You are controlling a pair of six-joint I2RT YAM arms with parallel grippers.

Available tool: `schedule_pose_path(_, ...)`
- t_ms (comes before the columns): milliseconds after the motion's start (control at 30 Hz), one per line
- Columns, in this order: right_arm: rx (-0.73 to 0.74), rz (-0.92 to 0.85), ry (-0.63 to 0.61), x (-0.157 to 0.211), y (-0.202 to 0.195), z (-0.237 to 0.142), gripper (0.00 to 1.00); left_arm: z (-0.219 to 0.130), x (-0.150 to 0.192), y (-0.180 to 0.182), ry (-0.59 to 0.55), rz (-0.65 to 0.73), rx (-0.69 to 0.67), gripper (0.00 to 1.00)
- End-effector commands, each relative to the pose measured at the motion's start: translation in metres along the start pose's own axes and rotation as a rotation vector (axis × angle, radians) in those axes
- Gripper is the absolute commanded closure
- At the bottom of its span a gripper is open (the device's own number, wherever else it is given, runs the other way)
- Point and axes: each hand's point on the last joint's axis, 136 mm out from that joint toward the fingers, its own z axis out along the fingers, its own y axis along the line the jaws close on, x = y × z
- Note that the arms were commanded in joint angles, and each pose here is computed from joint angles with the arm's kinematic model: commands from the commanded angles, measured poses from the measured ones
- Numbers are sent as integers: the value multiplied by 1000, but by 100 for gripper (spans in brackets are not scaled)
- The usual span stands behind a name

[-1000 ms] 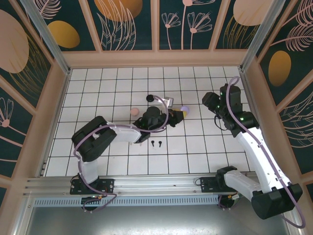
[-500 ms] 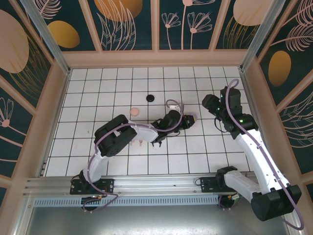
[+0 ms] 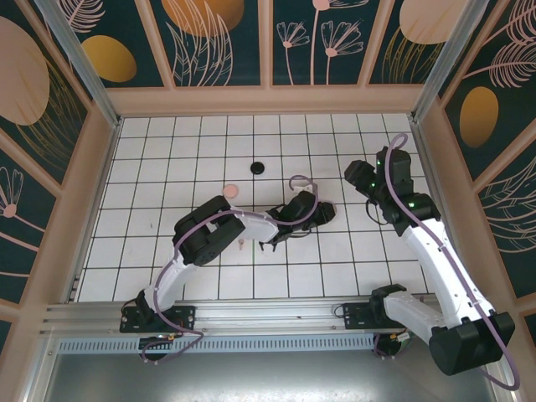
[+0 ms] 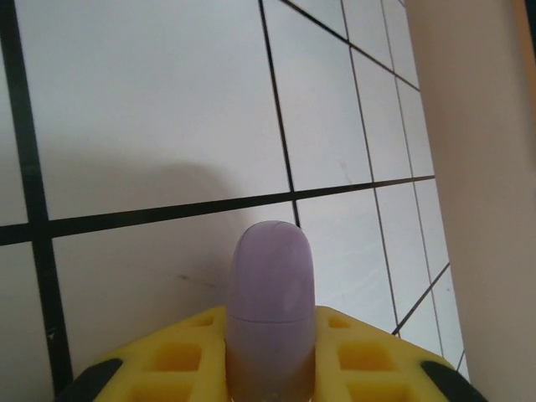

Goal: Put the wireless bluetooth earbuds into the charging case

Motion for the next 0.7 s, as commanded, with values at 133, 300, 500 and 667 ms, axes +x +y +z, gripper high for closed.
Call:
schedule_pose_path(133,-30,-8,-24,-12,10,-5,45,2,5,15,10,2,-79,57)
schedule_pose_path(300,-29,-14,-24,-14,11,-5,44,-12,-6,12,-28,41,-107,51)
schedule_pose_path(500,-24,-21,-25,-15,12,-5,40,-40,-37,-10,-131,148,-129,48)
schedule_pose_path(667,-35,-35,-25,-17,15,-5,38,-75,-73,-47,-256,293,-119,41)
